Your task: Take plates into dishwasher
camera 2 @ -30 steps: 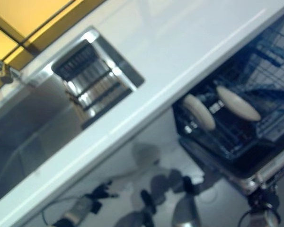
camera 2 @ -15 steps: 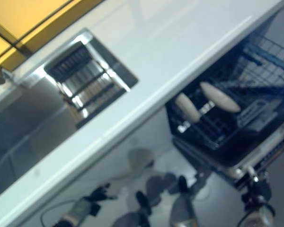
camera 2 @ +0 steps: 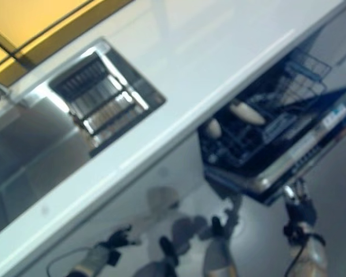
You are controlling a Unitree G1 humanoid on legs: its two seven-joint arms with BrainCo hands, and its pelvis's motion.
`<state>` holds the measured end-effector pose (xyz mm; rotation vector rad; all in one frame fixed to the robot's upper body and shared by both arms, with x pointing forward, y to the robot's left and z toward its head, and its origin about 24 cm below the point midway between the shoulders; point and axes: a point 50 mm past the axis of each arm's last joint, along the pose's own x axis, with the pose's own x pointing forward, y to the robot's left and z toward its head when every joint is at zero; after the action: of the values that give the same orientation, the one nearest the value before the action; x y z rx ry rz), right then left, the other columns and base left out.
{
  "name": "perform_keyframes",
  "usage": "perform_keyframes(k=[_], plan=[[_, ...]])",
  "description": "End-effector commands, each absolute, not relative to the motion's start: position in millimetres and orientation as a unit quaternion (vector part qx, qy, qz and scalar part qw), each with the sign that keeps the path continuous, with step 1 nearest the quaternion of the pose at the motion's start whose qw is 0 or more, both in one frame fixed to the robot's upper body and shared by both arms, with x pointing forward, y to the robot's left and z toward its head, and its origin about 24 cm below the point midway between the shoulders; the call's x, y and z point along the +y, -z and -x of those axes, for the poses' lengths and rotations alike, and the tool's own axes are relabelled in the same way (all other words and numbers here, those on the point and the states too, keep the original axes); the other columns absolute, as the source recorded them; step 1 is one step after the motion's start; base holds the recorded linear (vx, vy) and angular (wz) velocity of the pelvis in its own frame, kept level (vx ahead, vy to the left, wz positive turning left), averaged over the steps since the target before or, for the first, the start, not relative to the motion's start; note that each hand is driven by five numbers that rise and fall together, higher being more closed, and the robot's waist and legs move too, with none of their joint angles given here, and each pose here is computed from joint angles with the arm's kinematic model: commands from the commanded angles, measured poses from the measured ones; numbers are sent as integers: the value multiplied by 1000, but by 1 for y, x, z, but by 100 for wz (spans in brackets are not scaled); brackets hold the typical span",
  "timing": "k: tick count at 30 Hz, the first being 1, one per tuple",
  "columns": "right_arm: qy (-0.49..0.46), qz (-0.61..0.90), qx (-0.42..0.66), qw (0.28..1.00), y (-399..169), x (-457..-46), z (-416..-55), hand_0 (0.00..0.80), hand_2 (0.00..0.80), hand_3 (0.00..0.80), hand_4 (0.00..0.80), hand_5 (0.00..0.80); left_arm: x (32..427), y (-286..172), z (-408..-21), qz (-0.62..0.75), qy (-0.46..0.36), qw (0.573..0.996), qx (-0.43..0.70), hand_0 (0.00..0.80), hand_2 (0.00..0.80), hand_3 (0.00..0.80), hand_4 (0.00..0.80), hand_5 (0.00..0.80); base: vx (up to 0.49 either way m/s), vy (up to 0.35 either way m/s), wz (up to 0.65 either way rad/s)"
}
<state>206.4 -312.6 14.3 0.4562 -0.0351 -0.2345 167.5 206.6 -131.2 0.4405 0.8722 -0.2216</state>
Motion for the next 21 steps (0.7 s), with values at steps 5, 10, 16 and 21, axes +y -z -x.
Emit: perform_keyframes(k=[5, 10, 16, 21], plan=[[-59, -229, -144, 961, -76, -254, -271, 0, 0, 0, 0, 0, 226, 120, -185, -253, 94, 875, 402, 0, 0, 0, 0, 0, 10, 2, 3], [-57, -230, -143, 961, -75, -254, -270, 0, 0, 0, 0, 0, 227, 119, -185, -254, 96, 875, 401, 0, 0, 0, 0, 0, 11, 2, 5], [-55, -233, -136, 961, -72, -255, -269, 0, 0, 0, 0, 0, 227, 119, -184, -253, 95, 875, 402, 0, 0, 0, 0, 0, 12, 2, 11], [-41, -240, -126, 962, -65, -256, -266, 0, 0, 0, 0, 0, 228, 119, -183, -252, 93, 876, 401, 0, 0, 0, 0, 0, 2, 1, 1]])
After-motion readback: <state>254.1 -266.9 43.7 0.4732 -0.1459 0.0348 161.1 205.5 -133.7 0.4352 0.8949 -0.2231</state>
